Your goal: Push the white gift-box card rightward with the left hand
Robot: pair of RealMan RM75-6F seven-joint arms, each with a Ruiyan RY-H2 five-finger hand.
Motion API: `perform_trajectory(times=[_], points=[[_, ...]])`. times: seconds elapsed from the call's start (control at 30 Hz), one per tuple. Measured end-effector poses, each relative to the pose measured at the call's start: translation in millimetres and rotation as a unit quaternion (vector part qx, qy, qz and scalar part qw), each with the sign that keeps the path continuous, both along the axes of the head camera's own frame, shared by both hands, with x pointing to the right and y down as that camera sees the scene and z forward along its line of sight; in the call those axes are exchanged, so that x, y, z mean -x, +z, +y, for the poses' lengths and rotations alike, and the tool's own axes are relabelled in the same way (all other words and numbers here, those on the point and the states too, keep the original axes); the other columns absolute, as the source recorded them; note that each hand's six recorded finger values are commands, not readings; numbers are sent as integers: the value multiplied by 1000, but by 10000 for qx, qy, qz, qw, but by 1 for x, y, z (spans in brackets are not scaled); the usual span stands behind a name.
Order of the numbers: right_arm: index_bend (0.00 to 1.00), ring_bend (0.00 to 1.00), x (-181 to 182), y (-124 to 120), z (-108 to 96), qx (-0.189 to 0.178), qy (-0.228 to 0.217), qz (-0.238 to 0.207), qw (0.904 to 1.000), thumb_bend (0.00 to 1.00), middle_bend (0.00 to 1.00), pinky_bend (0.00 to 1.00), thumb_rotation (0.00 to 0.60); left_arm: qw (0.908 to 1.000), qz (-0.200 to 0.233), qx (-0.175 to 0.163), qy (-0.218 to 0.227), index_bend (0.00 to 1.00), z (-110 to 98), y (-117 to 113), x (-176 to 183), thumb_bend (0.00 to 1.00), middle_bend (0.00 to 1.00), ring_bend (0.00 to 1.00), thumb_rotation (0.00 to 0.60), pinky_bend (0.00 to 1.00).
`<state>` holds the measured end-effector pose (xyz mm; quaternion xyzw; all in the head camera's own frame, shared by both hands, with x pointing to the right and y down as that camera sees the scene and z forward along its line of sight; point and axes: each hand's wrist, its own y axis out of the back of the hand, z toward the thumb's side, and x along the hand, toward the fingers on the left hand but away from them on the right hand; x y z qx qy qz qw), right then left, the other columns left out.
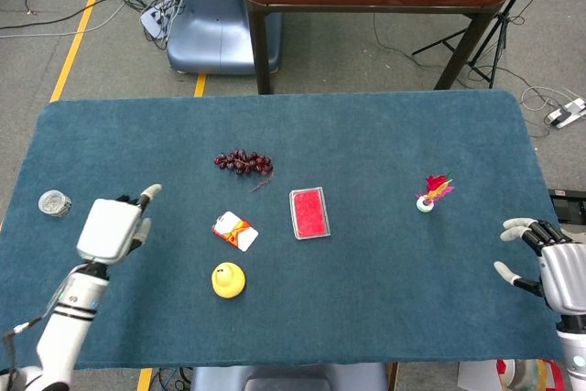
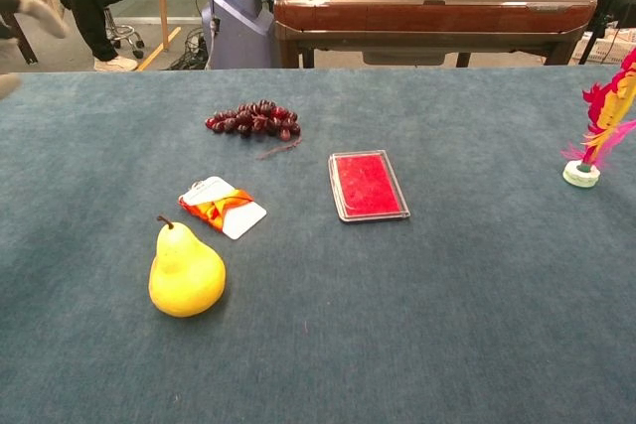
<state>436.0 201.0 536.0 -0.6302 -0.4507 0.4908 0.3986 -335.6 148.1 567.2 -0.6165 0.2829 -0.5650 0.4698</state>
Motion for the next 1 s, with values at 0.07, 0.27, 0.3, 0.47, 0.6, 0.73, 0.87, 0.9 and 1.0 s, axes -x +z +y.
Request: perform_trajectory(times=[0.07,0.27,0.3,0.47,0.6,0.73,0.87,0.9,1.0], points=[[488,337,2,0,1,2,-32,21,10000,49,387,587,600,9999,-46,27,-104,221,12,-10,18,432,400,392,600,623],[489,337,4,1,2,-26,-48,157,9999,51,392,587,600,9972,188,179,-700,240,54,-31,64,411,381,376,600,556],[490,337,4,1,2,-35,-49,191,9998,51,396,587,600,9960,254,181,-841,240,62,-36,73,408,381,376,600,552],[498,337,4,0,3,-103,-66,434,9990,52,413,587,600,9912,381,107,-1263,258,92,-50,103,396,381,367,600,527],[500,337,5,1,3,-113,-53,508,9986,52,415,587,600,9900,226,101,-1385,275,111,-53,124,390,381,363,600,524],[500,337,4,2,3,-45,-11,449,9990,52,415,587,600,9903,147,47,-1382,300,110,-51,126,387,381,363,600,524],[500,337,1,4,2,-7,39,419,9991,51,415,587,600,9909,188,74,-1328,308,108,-46,123,387,381,363,600,524],[500,337,1,4,2,2,49,414,9991,51,415,587,600,9914,203,70,-1294,310,108,-44,120,387,381,363,600,524],[500,337,-1,6,1,58,72,413,9991,52,415,587,600,9924,196,135,-1211,315,111,-38,115,386,381,363,600,524]])
